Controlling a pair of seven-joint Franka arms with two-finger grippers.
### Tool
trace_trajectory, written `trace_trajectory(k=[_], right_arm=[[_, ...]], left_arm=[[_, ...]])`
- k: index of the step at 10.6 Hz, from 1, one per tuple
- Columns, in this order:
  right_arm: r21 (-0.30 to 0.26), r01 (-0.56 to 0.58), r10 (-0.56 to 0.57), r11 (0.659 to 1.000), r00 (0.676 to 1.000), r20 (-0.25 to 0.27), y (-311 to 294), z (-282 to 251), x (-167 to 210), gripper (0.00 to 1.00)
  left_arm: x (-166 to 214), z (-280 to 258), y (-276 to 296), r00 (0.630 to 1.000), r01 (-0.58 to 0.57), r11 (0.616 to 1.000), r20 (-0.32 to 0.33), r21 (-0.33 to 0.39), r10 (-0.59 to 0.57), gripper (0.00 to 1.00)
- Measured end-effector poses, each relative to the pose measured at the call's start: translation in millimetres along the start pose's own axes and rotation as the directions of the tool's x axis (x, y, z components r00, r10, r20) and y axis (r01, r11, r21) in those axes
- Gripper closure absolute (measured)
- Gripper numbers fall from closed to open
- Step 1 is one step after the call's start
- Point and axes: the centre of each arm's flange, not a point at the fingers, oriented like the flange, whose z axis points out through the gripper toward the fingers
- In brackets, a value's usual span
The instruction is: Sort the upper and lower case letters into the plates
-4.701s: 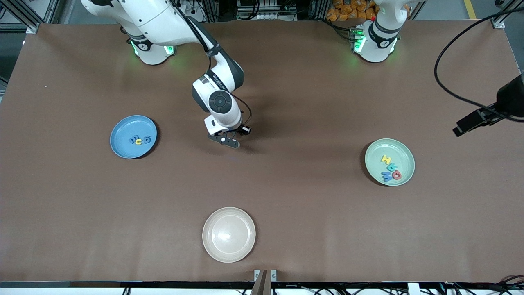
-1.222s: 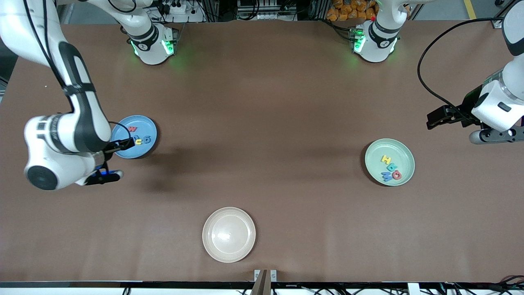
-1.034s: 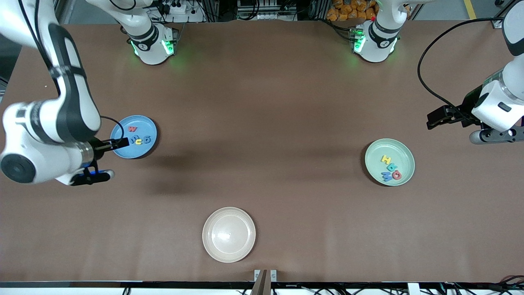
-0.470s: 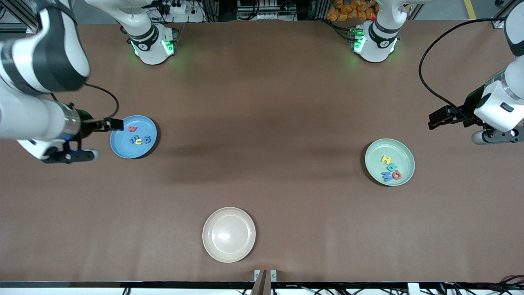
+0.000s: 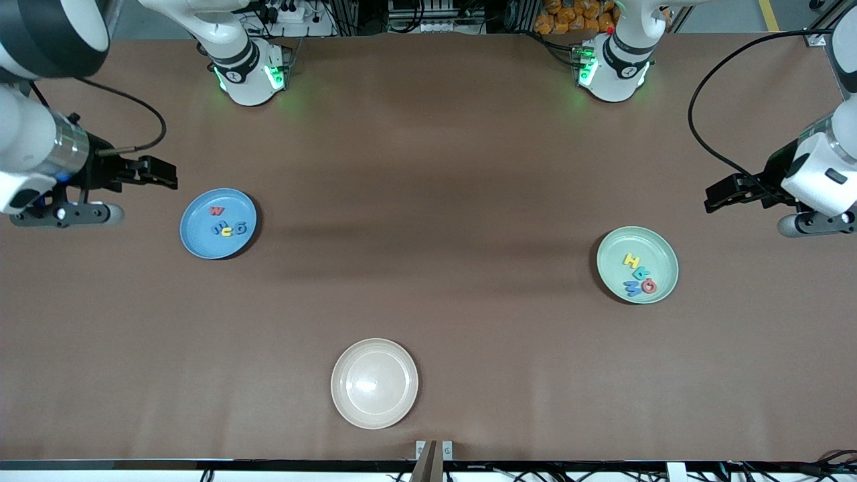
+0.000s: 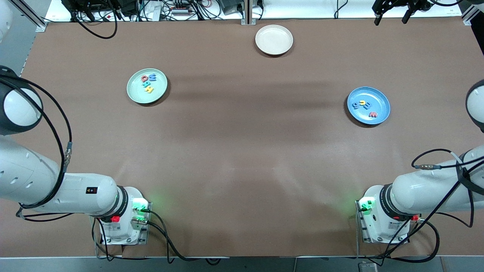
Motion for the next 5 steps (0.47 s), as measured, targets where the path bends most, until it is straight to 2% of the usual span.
trace_trajectory(k=[3, 5], right_arm=[[-0.003, 0.018, -0.018, 1.0, 0.998, -0.068, -12.1, 4.0, -20.7, 0.0], [0.02, 0.018, -0.016, 1.0, 0.993, -0.118, -14.9, 9.9, -32.8, 0.0]], left_arm=[[1.4, -0.9, -2.2, 1.0, 0.004, 1.0, -0.009, -0.002, -0.004, 0.0], [2.8, -1.7, -2.1, 1.0, 0.004, 1.0, -0.02, -0.003, -0.004, 0.0]])
